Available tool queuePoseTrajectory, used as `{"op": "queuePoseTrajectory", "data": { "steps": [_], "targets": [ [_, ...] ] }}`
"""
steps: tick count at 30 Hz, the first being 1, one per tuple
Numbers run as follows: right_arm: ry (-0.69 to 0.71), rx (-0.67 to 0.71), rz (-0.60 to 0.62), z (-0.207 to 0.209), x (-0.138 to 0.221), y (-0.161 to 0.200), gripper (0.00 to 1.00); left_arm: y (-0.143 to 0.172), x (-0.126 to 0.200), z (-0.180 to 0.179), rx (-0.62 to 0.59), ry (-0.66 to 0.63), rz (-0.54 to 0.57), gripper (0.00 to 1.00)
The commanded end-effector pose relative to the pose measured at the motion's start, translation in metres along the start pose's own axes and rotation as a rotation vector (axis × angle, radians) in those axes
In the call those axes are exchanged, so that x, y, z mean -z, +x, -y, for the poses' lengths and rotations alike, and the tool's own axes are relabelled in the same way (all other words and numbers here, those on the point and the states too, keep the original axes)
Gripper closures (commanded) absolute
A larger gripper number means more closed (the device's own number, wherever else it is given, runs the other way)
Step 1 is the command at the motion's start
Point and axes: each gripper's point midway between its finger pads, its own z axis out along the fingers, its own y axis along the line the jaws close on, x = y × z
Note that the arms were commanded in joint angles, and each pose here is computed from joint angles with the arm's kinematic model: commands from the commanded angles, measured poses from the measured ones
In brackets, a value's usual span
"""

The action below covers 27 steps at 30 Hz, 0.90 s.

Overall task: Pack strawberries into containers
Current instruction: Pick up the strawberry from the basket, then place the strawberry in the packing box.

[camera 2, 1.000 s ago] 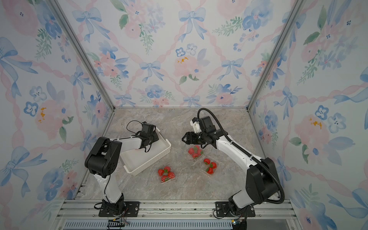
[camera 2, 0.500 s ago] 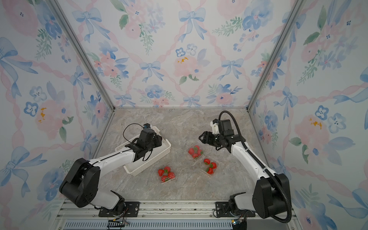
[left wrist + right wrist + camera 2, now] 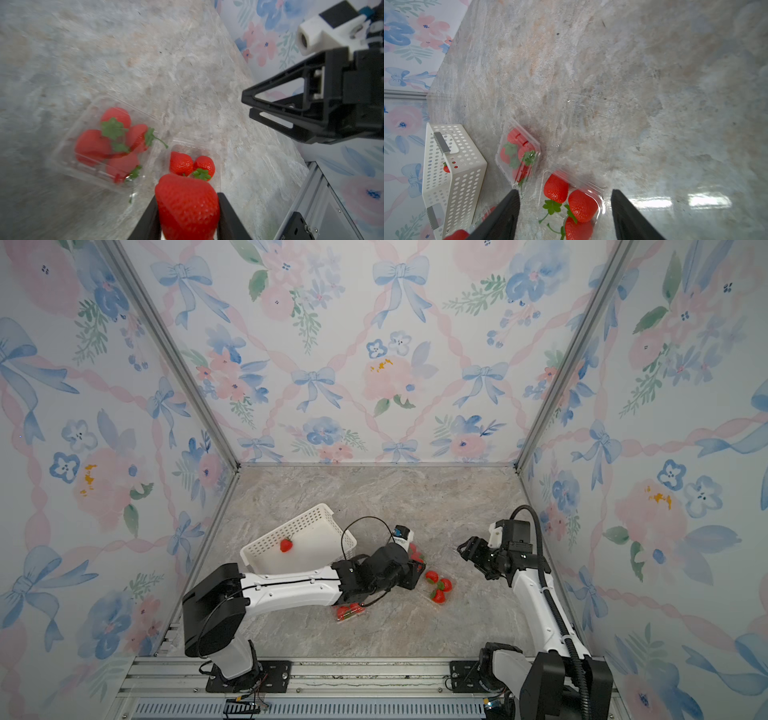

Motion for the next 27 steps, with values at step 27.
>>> {"op": "queuePoseTrajectory", "data": {
  "steps": [27],
  "targets": [
    [-0.113, -0.027, -0.017, 0.003, 0.014, 0.018, 0.28, 0.048, -0.059, 0.002, 0.020, -0.071, -0.122, 0.60]
  ]
}}
